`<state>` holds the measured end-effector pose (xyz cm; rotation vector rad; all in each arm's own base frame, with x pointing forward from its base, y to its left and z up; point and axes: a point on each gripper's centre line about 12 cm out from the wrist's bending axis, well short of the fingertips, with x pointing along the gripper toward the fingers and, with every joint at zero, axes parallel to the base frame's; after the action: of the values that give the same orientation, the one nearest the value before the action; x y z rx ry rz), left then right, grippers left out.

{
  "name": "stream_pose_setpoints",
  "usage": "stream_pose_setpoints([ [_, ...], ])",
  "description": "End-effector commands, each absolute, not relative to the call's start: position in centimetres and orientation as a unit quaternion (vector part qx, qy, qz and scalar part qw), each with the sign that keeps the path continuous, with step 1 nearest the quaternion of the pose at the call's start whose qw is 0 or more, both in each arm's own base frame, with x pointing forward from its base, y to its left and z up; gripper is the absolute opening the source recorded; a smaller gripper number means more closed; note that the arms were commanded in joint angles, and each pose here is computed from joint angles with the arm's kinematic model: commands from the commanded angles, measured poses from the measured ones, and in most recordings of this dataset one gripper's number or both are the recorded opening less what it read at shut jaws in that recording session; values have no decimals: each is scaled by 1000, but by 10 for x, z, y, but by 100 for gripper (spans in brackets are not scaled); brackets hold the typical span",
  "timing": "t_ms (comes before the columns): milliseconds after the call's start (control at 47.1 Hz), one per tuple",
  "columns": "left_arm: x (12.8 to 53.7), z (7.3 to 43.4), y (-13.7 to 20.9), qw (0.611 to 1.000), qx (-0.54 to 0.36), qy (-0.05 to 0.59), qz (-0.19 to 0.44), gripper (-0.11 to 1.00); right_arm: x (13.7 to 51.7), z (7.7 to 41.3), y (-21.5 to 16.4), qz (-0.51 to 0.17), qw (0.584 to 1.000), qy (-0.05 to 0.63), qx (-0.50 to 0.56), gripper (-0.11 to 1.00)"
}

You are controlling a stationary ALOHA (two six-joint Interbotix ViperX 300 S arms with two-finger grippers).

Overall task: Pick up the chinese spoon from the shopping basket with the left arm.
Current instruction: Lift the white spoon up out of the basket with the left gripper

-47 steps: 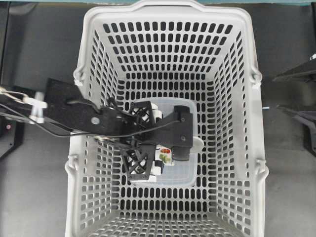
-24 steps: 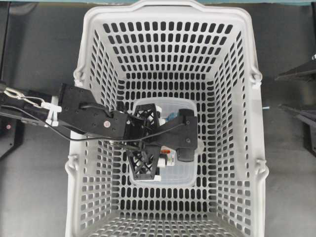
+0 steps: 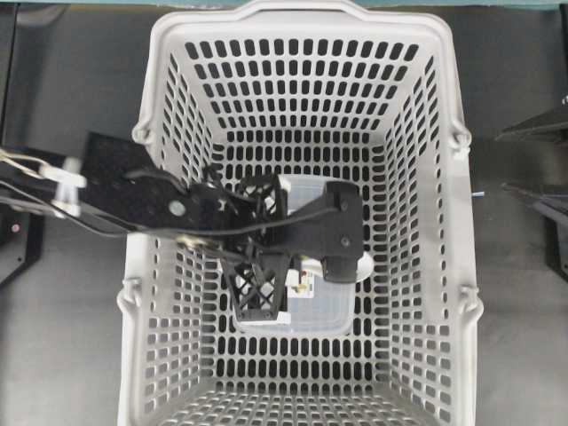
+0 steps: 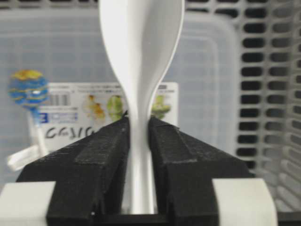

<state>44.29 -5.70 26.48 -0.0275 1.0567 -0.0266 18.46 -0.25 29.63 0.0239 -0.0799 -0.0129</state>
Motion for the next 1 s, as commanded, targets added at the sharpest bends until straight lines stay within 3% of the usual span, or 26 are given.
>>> stream_pose_setpoints([
  [0,439,320,-58,885,-15,465,-17,12,186,299,-3,-8,999,-45,13,64],
  [191,432,378,-57,901,-15,433,-20,12,185,300,-3,-8,999,-45,13,64],
  [340,428,401,-57,899,-14,437,-20,12,185,300,-3,-7,999,-45,13,64],
  [976,429,390,-57,880,-10,474,-16,12,184,301,-3,-7,999,-50,13,64],
])
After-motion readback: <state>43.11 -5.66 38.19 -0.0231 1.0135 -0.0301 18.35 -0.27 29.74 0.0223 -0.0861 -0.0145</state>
